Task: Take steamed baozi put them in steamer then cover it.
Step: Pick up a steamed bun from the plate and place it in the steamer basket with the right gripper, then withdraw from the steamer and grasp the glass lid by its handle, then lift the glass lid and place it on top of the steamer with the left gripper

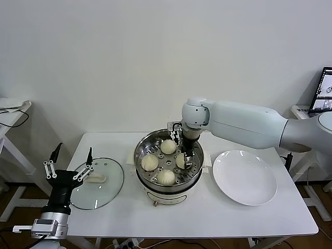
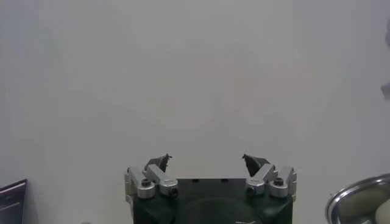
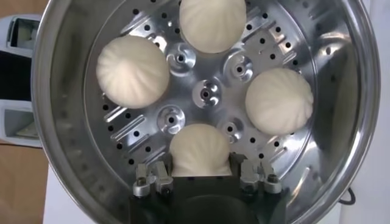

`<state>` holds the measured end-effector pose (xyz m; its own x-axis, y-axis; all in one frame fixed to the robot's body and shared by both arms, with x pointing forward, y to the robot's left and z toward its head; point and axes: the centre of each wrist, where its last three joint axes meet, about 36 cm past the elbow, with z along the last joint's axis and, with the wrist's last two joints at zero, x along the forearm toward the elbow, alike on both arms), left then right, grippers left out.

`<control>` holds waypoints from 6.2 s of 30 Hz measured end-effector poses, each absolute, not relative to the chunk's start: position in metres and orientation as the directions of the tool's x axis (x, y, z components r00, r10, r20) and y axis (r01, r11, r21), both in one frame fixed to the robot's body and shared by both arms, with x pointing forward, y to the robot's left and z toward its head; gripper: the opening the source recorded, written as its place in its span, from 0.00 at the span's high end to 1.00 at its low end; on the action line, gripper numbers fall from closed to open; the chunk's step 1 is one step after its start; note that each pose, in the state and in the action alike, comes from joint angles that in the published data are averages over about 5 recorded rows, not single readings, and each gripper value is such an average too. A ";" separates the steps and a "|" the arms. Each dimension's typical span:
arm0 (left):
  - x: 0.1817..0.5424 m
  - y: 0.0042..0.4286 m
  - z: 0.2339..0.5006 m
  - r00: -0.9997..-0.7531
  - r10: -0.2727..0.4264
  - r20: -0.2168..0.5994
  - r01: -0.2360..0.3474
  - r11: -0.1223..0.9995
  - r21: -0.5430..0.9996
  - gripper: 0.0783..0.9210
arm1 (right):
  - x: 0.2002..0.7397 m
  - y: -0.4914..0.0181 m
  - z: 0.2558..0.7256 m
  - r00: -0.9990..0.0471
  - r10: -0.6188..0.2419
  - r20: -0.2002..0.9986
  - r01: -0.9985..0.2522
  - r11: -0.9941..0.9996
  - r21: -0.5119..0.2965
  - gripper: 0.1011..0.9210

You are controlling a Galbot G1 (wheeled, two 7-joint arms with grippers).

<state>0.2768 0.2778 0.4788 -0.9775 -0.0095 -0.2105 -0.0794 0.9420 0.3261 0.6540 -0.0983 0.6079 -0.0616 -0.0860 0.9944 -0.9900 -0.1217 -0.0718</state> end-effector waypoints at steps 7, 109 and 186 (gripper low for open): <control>0.277 0.277 0.478 -0.978 -0.008 -0.208 -0.077 0.942 0.326 0.12 | 0.654 -0.114 0.631 -0.067 -0.116 0.991 -0.990 -0.114 -0.080 0.12; 0.317 0.360 0.265 -0.995 0.076 0.057 0.059 0.021 0.998 0.12 | 0.304 -0.288 0.336 -0.982 0.052 -0.182 0.026 0.990 0.142 0.12; 0.381 0.369 0.305 -0.996 -0.009 -0.089 -0.087 -0.086 0.992 0.87 | 0.308 -0.284 0.320 -0.981 0.042 -0.188 0.021 0.993 0.113 0.12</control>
<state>0.3810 0.3685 0.3051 -0.9960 -0.0086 -0.0885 -0.0874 -0.0857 0.9925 0.3078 -0.2837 0.3196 -0.9813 0.0422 -0.1875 0.0212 0.9934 0.1128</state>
